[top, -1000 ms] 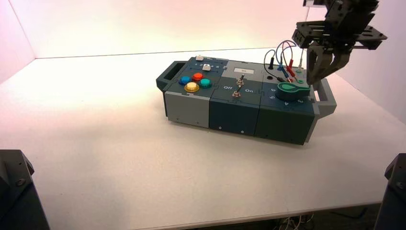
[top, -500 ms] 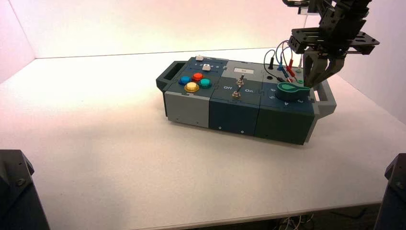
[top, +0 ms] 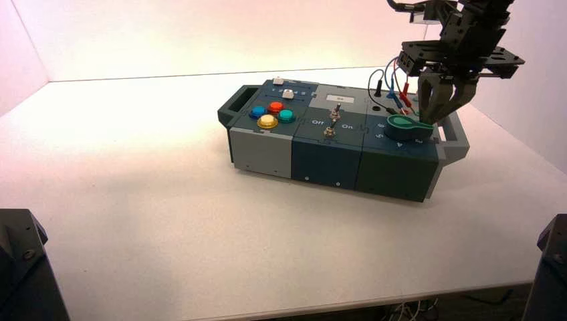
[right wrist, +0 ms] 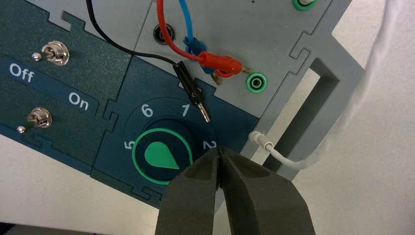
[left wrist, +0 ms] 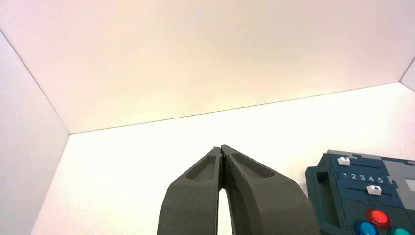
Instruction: Turn the knob to position 4.
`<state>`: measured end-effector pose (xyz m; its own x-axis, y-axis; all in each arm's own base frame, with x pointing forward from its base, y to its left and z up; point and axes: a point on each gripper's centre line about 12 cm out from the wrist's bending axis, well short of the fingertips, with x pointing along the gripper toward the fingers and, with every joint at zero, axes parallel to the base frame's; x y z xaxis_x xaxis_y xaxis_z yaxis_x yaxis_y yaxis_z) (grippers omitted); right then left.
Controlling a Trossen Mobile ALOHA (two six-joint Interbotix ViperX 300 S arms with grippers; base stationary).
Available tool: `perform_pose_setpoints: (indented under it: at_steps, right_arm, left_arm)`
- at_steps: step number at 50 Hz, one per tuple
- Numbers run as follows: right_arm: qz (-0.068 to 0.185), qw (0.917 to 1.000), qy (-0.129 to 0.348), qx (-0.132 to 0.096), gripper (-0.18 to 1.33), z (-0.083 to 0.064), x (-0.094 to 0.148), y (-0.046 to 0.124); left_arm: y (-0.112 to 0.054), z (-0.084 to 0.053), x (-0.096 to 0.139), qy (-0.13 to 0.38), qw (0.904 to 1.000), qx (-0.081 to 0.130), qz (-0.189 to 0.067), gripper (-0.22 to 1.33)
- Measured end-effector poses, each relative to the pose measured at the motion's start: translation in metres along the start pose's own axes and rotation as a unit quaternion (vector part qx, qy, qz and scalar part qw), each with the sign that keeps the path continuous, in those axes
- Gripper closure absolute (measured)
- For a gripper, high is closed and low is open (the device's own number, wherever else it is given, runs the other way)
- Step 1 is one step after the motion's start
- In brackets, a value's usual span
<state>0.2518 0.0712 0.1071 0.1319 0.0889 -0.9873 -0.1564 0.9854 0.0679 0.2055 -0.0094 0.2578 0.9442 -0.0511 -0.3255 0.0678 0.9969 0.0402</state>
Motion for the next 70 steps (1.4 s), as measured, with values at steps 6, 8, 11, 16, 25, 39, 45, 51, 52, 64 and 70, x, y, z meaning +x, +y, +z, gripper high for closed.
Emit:
perform_pose_setpoints:
  at_steps: [6,8,11,16,25,39,45,51,52,64,70]
  right_arm:
    - [0.0,1.0,0.008,0.001,1.28,-0.002,0.0,0.0]
    - [0.0,0.9999,0.012,0.001,1.28,-0.003,0.0,0.0]
    - [0.0,0.9999,0.015,0.001,1.28,-0.003,0.0,0.0]
    - [0.001,0.9998,0.02,0.002,1.29,-0.006,0.0,0.0]
    - [0.004,0.9996,0.027,0.007,1.28,-0.01,-0.001,0.001]
    - [0.011,0.9995,0.026,0.012,1.28,-0.016,-0.006,0.002]
    - [0.012,0.9996,0.024,0.009,1.28,-0.017,-0.008,0.004]
    - [0.017,0.9995,0.026,-0.003,1.28,-0.018,-0.008,0.013]
    - [0.017,0.9995,0.026,-0.003,1.28,-0.018,-0.008,0.013]
    - [0.022,0.9993,0.029,-0.004,1.28,-0.02,-0.008,0.016]
    - [0.022,0.9992,0.034,-0.003,1.28,-0.021,-0.007,0.016]
  left_arm:
    - [0.0,0.0,0.0,0.001,1.0,0.0,0.0,1.27]
    - [0.0,0.0,0.0,0.001,1.0,0.001,-0.001,1.27]
    - [0.0,0.0,0.0,0.002,1.0,0.001,0.0,1.28]
    - [0.0,0.0,0.0,0.001,1.0,0.0,0.0,1.27]
    - [0.0,0.0,0.0,0.002,1.0,0.0,0.0,1.28]
    - [0.0,0.0,0.0,0.0,1.0,0.0,-0.001,1.27]
    - [0.0,0.0,0.0,0.0,1.0,0.0,0.0,1.28]
    - [0.0,0.0,0.0,0.001,1.0,0.001,0.0,1.28]
    - [0.0,0.0,0.0,0.001,1.0,0.001,0.0,1.28]
    - [0.0,0.0,0.0,0.002,1.0,0.0,0.0,1.28]
    - [0.0,0.0,0.0,0.002,1.0,0.0,0.0,1.28]
